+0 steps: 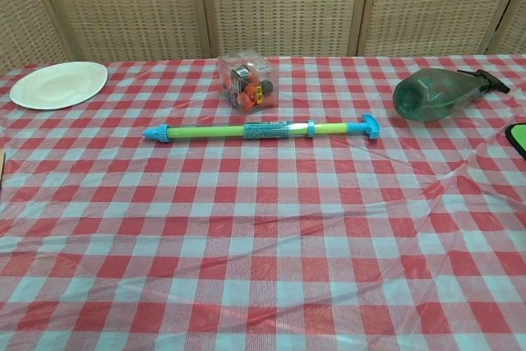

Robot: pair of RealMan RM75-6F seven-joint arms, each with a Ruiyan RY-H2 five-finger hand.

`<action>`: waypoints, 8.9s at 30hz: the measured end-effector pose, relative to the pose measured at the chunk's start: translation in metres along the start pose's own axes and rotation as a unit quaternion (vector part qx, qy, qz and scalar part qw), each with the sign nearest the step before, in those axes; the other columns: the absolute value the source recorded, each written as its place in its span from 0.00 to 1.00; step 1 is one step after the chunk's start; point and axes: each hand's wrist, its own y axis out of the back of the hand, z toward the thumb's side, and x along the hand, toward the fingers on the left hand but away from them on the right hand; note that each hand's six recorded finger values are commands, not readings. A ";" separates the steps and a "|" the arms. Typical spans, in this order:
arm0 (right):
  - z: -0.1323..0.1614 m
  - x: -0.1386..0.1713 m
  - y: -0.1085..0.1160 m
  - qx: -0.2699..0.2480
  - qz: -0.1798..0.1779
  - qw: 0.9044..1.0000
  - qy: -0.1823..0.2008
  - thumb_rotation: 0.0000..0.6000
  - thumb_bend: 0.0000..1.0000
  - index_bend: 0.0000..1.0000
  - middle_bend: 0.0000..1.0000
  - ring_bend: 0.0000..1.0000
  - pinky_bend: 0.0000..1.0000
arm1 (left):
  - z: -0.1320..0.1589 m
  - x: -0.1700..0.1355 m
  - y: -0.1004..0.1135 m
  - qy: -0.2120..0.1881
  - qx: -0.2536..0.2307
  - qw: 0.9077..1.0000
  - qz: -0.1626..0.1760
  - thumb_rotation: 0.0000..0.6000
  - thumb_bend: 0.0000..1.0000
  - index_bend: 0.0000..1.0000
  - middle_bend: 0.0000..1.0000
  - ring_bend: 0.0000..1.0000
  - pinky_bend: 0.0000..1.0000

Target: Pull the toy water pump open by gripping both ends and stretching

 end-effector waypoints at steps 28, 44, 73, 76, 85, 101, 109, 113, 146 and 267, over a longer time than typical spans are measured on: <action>0.005 -0.009 -0.004 -0.010 0.001 1.000 -0.005 1.00 0.16 0.01 0.01 0.00 0.00 | -0.004 0.000 0.005 0.008 -0.008 1.000 0.006 1.00 0.12 0.00 0.00 0.00 0.00; 0.082 -0.117 0.010 0.027 -0.016 0.999 0.040 1.00 0.19 0.30 0.88 0.83 0.54 | -0.015 0.011 0.001 0.030 -0.013 0.999 -0.002 1.00 0.12 0.00 0.00 0.00 0.00; 0.173 -0.270 -0.057 0.068 0.089 0.994 0.017 1.00 0.42 0.42 1.00 1.00 0.78 | -0.041 0.030 -0.004 0.067 -0.027 0.997 -0.014 1.00 0.12 0.00 0.00 0.00 0.00; 0.170 -0.276 -0.058 0.069 0.090 0.993 0.009 1.00 0.42 0.43 1.00 1.00 0.78 | -0.041 0.031 -0.004 0.068 -0.027 0.997 -0.014 1.00 0.12 0.00 0.00 0.00 0.00; 0.161 -0.286 -0.068 0.067 0.098 0.993 -0.009 1.00 0.47 0.47 1.00 1.00 0.78 | -0.044 0.032 -0.004 0.073 -0.025 0.997 -0.014 1.00 0.12 0.00 0.00 0.00 0.00; 0.156 -0.299 -0.086 0.065 0.114 0.991 -0.021 1.00 0.50 0.48 1.00 1.00 0.78 | -0.045 0.034 -0.006 0.076 -0.022 0.997 -0.019 1.00 0.12 0.00 0.00 0.00 0.00; 0.146 -0.302 -0.093 0.074 0.122 0.989 -0.031 1.00 0.50 0.49 1.00 1.00 0.78 | -0.045 0.035 -0.007 0.078 -0.022 0.997 -0.021 1.00 0.12 0.00 0.00 0.00 0.00; 0.141 -0.302 -0.096 0.075 0.127 0.988 -0.036 1.00 0.50 0.50 1.00 1.00 0.78 | -0.046 0.035 -0.007 0.077 -0.021 0.997 -0.022 1.00 0.12 0.00 0.00 0.00 0.00; 0.151 -0.293 -0.091 0.044 0.127 0.991 -0.009 1.00 0.51 0.80 1.00 1.00 0.78 | -0.045 0.035 -0.004 0.079 -0.023 0.996 -0.022 1.00 0.12 0.00 0.00 0.00 0.00; 0.193 -0.244 -0.006 0.006 0.095 0.995 -0.024 1.00 0.51 0.81 1.00 1.00 0.78 | 0.167 0.195 0.010 0.007 0.008 0.982 -0.189 1.00 0.36 0.53 0.94 0.83 0.70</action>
